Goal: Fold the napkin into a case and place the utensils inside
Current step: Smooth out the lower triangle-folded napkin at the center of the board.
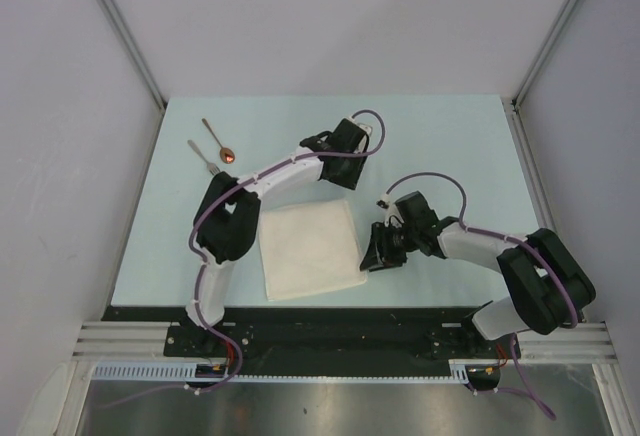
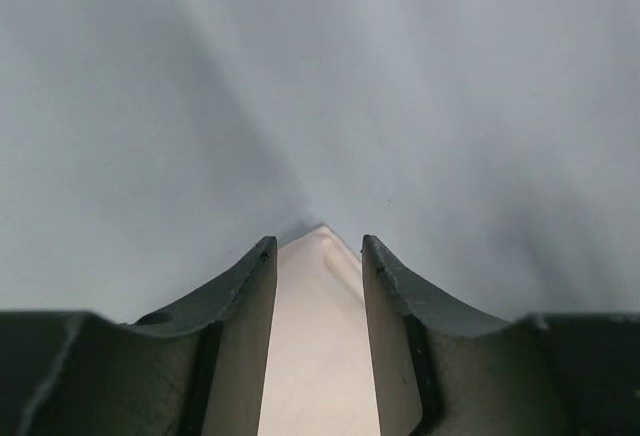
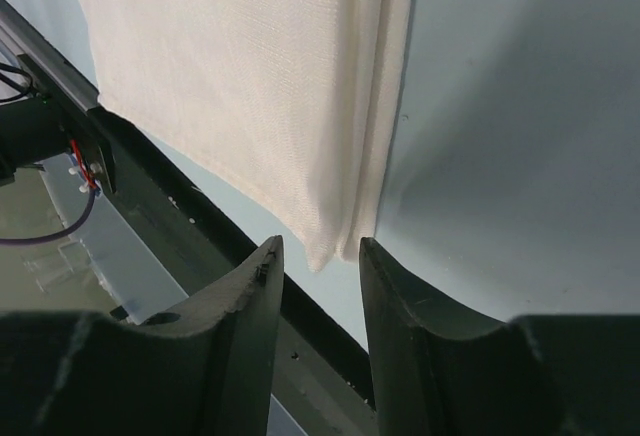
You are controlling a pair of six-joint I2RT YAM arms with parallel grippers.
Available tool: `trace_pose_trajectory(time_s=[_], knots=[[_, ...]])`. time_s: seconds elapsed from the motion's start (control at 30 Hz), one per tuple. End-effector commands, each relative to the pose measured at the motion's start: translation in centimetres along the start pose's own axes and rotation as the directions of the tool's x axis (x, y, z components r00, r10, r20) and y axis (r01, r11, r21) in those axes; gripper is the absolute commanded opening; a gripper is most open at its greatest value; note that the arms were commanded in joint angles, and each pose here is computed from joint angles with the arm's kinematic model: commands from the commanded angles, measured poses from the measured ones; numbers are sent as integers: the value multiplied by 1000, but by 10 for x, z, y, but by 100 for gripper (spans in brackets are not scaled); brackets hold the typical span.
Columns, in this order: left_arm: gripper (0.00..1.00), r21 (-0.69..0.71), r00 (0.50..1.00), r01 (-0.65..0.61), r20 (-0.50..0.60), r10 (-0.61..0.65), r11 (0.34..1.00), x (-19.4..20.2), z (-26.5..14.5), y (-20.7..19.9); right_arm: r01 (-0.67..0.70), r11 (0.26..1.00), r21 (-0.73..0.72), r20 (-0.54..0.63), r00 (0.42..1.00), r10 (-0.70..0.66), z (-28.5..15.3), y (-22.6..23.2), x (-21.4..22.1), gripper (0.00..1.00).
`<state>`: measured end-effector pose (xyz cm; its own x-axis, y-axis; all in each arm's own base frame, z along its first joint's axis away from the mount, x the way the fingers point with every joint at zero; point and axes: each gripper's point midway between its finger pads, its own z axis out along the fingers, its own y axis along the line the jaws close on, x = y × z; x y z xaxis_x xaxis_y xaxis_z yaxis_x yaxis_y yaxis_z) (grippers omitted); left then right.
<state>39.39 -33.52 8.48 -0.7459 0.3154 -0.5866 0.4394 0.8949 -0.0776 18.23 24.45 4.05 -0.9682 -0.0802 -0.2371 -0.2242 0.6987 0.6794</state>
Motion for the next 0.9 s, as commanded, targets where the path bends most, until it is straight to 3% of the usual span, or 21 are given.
trace_pose_trajectory(time_s=[0.0, 0.17, 0.47, 0.73, 0.87], knots=[[46, 34, 995, -93, -37, 94, 995, -3, 1, 3, 9, 1000, -3, 35, 999, -9, 2, 2, -4, 40], [47, 27, 989, -98, -110, 100, 995, 15, 19, 6, 2, 1000, 6, 39, 999, -2, 3, 1, -4, 39], [33, 19, 988, -80, -133, 82, 997, 24, 32, 9, 4, 1000, 10, 20, 1000, -4, 8, 0, 1, 35], [27, 36, 987, -71, -144, 75, 997, 30, 34, 7, 5, 1000, 23, 12, 1000, -6, 11, -2, 4, 35], [17, 37, 987, -71, -144, 75, 997, 30, 35, 7, 6, 1000, 31, 7, 1000, -7, 11, -4, 6, 33]])
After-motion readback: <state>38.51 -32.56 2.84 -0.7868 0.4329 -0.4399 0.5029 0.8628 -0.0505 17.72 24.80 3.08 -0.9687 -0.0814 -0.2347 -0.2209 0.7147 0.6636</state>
